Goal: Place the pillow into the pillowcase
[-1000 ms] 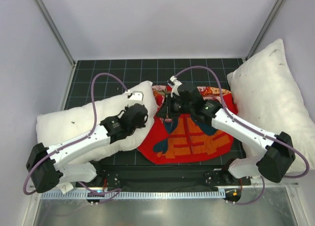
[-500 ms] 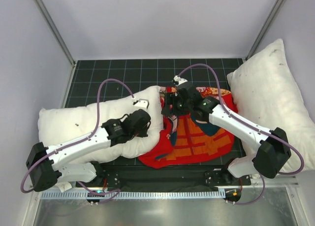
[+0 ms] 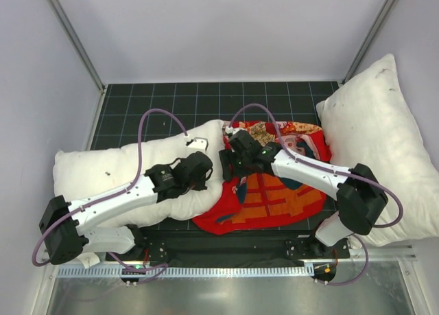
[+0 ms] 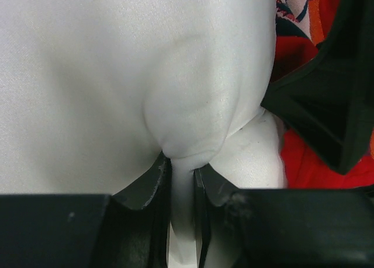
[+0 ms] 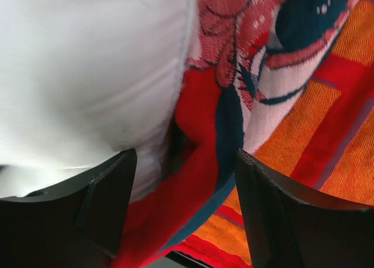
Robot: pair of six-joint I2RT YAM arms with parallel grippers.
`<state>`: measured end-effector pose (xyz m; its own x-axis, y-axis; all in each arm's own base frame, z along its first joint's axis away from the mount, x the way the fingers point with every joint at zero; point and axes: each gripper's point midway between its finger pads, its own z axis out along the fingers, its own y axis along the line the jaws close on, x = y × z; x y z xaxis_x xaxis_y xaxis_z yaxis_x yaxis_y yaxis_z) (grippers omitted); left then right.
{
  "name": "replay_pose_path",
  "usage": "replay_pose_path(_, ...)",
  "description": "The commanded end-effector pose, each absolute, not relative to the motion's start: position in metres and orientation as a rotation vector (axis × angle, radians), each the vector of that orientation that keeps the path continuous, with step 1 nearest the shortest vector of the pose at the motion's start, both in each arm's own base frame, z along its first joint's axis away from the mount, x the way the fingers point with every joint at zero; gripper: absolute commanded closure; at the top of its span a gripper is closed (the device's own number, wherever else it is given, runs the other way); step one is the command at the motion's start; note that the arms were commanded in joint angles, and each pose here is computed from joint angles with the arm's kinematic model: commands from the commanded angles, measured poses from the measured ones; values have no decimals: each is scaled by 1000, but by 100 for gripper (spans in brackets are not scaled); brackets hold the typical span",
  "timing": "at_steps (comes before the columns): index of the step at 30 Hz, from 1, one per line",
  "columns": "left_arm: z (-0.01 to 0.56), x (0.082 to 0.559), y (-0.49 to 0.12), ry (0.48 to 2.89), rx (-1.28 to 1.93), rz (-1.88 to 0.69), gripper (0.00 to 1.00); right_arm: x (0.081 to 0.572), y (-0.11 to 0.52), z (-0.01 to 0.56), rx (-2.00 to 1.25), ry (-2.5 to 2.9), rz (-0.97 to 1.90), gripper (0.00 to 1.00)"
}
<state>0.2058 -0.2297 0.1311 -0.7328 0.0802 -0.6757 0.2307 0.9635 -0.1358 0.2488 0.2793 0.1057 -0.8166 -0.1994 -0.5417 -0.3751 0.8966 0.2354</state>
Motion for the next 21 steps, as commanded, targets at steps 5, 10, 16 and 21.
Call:
replay_pose_path(5,93,172,-205,2572,299,-152,97,268,242,72,-303,2570,86,49)
replay_pose_path(10,90,172,-209,2577,308,-162,97,302,237,75,-223,2528,-46,80)
replay_pose_path(16,81,169,-214,2601,350,-179,98,344,244,97,-108,2438,27,96)
replay_pose_path(21,69,158,-227,2660,448,-249,99,365,250,130,-82,2377,179,96)
